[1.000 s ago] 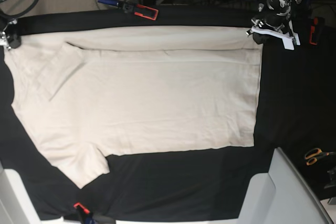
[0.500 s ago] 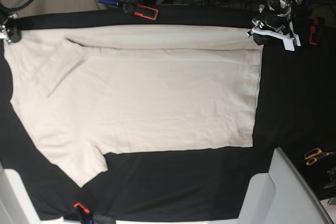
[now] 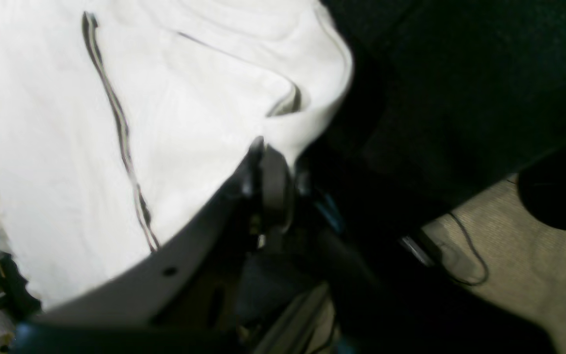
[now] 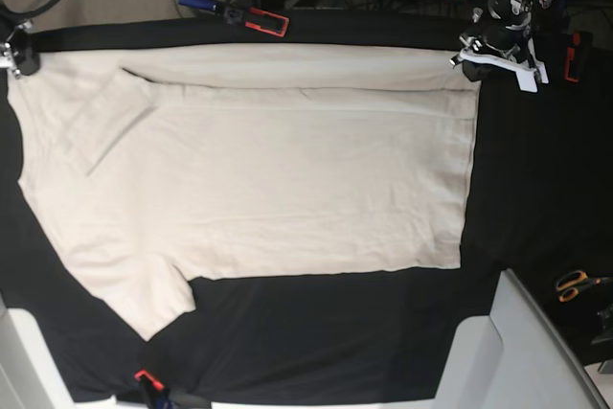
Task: Fold the T-shirt properly
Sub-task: 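Release the shirt and lift the left gripper away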
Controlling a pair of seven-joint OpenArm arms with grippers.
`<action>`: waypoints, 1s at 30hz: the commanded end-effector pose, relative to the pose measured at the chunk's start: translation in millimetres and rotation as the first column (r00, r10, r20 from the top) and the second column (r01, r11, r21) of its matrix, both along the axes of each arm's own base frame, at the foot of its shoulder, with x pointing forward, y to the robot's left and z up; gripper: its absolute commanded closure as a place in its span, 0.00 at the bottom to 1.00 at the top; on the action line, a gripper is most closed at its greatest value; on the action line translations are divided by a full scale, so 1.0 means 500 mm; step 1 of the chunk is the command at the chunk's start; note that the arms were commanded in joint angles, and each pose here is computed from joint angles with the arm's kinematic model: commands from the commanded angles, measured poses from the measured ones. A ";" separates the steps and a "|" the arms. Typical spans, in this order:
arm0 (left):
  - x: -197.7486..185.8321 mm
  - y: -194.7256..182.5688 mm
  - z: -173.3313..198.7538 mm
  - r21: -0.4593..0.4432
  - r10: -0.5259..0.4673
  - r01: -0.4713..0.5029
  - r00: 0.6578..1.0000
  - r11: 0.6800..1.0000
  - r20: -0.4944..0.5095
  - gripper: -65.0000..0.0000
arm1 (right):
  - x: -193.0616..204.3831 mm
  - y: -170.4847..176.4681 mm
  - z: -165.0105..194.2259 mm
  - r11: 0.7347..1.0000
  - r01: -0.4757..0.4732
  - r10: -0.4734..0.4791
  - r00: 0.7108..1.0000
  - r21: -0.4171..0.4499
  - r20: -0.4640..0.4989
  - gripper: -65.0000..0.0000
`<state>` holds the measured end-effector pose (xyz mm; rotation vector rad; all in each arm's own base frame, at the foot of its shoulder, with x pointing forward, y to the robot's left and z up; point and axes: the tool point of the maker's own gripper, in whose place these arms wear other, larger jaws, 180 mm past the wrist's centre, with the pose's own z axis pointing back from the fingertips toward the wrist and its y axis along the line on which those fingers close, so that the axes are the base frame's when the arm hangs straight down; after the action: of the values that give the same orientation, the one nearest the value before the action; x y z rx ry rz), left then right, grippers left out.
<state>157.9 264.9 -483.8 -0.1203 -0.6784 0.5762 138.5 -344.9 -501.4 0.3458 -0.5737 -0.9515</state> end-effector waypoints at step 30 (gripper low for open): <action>-0.144 0.214 0.010 0.139 0.311 -0.303 0.949 0.943 -0.042 0.57 | -0.095 -0.059 0.011 0.986 0.165 -0.166 0.986 -0.019 -0.028 0.38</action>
<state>84.0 364.2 -486.8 0.1139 -0.6461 0.8429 111.6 -368.1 -491.1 0.3286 -0.6630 -1.1056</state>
